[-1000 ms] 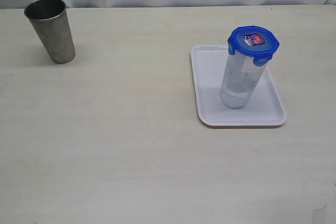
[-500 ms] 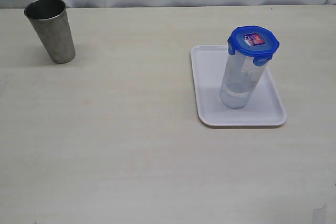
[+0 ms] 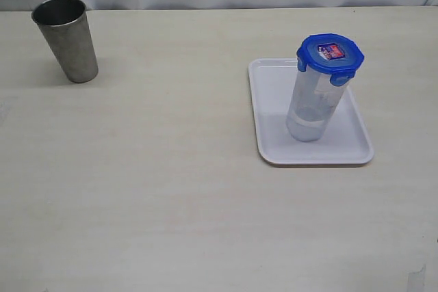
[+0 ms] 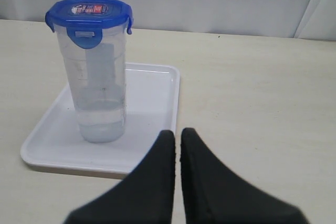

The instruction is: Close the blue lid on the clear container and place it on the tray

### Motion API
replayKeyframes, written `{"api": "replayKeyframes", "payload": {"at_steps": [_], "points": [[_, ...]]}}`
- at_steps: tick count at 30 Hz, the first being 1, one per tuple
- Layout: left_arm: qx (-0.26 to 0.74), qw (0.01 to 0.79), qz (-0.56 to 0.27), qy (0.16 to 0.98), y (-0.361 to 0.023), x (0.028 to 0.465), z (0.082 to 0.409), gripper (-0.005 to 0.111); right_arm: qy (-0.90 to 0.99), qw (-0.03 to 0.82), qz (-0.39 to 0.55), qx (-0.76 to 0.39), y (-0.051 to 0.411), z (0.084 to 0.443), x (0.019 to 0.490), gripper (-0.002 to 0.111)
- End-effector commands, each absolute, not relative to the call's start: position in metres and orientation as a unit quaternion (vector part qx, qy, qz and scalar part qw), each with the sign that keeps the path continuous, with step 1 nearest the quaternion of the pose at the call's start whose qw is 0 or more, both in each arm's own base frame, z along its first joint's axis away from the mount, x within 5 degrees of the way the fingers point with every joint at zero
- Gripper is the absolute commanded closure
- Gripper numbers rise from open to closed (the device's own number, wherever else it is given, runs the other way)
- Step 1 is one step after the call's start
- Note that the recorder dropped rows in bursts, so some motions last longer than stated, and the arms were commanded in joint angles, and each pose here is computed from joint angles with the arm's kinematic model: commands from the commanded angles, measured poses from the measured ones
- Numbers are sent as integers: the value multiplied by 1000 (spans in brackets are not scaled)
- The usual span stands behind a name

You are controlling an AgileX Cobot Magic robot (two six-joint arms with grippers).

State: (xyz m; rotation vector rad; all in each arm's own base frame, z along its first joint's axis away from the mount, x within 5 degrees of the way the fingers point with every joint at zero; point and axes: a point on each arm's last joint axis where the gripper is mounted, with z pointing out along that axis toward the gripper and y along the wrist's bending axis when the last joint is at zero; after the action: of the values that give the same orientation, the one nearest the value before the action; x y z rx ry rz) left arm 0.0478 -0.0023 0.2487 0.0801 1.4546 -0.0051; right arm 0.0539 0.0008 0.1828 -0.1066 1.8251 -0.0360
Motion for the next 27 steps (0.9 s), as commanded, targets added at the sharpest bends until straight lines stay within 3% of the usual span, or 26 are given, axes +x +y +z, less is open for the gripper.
{"api": "replayKeyframes", "payload": {"at_steps": [1, 27], "points": [[63, 739, 23, 671, -3, 55, 220, 2, 790, 612, -17, -45, 1, 182, 54, 104], [69, 623, 49, 778, 1, 54, 185, 2, 790, 612, -17, -45, 1, 182, 54, 104]]}}
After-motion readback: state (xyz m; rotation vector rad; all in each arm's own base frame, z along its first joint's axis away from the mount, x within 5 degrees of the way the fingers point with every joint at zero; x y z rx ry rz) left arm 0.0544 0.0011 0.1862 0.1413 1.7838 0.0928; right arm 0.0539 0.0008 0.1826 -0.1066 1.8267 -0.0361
